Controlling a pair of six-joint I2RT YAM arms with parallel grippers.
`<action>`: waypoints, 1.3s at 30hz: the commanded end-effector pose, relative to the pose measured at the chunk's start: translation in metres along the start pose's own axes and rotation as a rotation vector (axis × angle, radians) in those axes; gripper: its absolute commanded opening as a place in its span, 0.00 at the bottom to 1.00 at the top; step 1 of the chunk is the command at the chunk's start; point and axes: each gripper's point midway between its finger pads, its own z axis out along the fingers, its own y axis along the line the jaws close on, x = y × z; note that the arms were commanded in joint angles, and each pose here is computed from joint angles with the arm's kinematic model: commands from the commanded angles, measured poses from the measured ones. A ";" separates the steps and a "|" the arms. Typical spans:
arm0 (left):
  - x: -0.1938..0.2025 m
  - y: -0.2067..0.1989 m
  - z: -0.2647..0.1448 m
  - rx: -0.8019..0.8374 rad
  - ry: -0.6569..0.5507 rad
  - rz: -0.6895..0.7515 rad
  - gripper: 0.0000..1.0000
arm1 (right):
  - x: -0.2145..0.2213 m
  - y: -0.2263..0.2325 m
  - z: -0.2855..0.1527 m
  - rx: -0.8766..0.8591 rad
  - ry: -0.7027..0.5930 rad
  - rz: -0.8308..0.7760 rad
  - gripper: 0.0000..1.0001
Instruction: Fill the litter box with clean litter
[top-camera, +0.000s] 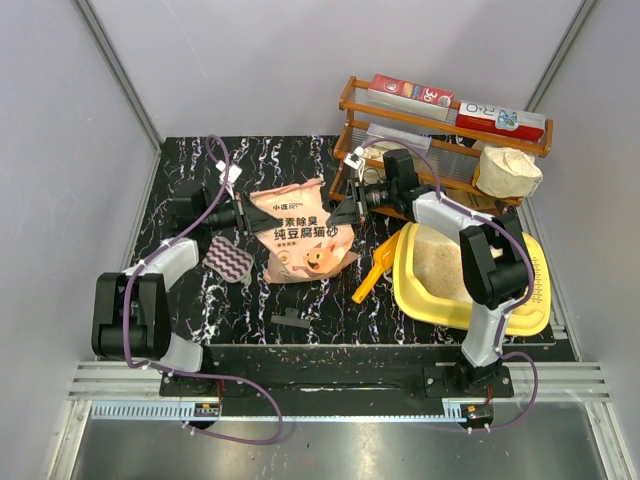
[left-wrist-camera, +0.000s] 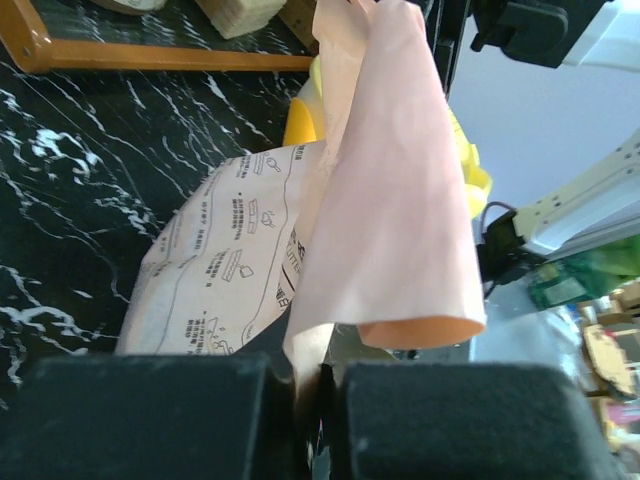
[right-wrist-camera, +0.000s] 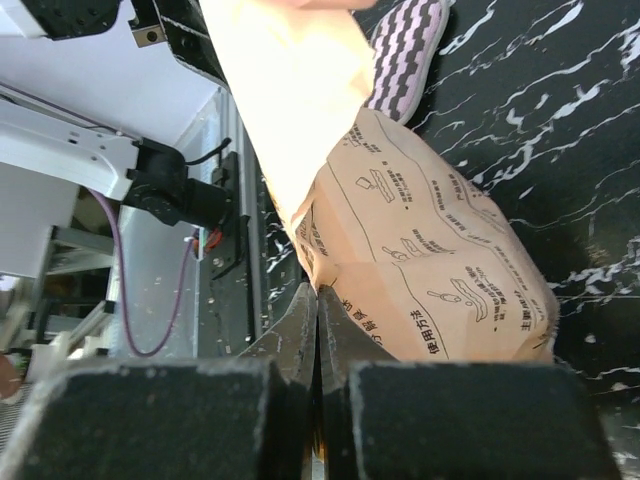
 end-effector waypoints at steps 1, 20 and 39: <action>-0.015 -0.021 -0.007 0.073 -0.007 -0.036 0.00 | -0.023 0.031 -0.026 -0.081 -0.028 0.054 0.00; 0.003 -0.007 -0.015 0.075 0.284 -0.712 0.00 | -0.013 0.032 -0.025 -0.144 0.055 0.528 0.00; 0.036 0.007 -0.013 0.035 0.301 -1.236 0.12 | 0.010 0.015 -0.026 -0.115 0.116 0.947 0.00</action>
